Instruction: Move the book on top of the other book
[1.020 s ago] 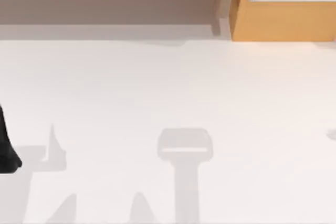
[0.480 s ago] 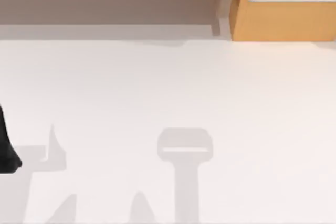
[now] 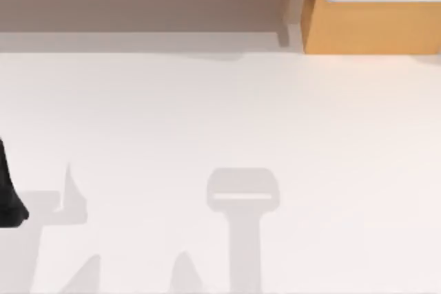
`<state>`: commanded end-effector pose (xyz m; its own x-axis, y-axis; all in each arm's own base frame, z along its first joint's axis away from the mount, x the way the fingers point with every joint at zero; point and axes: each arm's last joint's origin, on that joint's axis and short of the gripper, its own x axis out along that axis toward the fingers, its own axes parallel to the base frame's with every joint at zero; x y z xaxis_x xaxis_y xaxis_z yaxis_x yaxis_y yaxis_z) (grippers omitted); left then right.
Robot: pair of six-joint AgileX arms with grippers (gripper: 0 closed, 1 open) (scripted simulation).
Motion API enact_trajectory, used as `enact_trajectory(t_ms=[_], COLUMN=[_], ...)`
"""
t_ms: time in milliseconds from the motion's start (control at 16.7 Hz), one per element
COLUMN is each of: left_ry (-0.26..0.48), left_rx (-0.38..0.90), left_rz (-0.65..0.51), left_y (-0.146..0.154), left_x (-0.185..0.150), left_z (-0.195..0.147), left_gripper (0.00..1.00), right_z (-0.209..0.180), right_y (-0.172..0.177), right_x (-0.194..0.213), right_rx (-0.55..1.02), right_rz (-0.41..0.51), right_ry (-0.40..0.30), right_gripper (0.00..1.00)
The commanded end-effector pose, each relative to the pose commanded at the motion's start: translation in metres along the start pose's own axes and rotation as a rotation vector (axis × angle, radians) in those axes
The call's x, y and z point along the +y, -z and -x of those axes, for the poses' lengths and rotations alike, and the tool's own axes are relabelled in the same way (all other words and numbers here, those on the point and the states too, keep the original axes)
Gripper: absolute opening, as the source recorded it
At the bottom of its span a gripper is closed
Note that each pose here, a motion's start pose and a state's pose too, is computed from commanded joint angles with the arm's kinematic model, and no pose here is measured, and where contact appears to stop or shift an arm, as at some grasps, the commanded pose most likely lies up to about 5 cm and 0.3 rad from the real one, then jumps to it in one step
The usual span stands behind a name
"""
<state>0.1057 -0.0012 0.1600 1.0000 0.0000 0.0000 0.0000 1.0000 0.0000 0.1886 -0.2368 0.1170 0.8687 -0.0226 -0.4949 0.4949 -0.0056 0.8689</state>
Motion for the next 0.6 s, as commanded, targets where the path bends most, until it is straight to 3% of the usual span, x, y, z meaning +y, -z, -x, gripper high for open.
enact_trajectory(t_ms=[300,600], left_ry=[0.000,0.000], left_rx=[0.000,0.000], left_rz=[0.000,0.000], left_y=[0.0000,0.0000], left_x=[0.0000,0.0000], left_z=[0.0000,0.0000], left_gripper=[1.00,1.00], right_z=[-0.0022,-0.0022], right_y=[-0.0001,-0.0001], right_x=[-0.0002,-0.0002], right_rx=[-0.002,-0.002], right_rz=[-0.002,-0.002], right_ry=[0.001,0.001], right_gripper=[0.00,0.38])
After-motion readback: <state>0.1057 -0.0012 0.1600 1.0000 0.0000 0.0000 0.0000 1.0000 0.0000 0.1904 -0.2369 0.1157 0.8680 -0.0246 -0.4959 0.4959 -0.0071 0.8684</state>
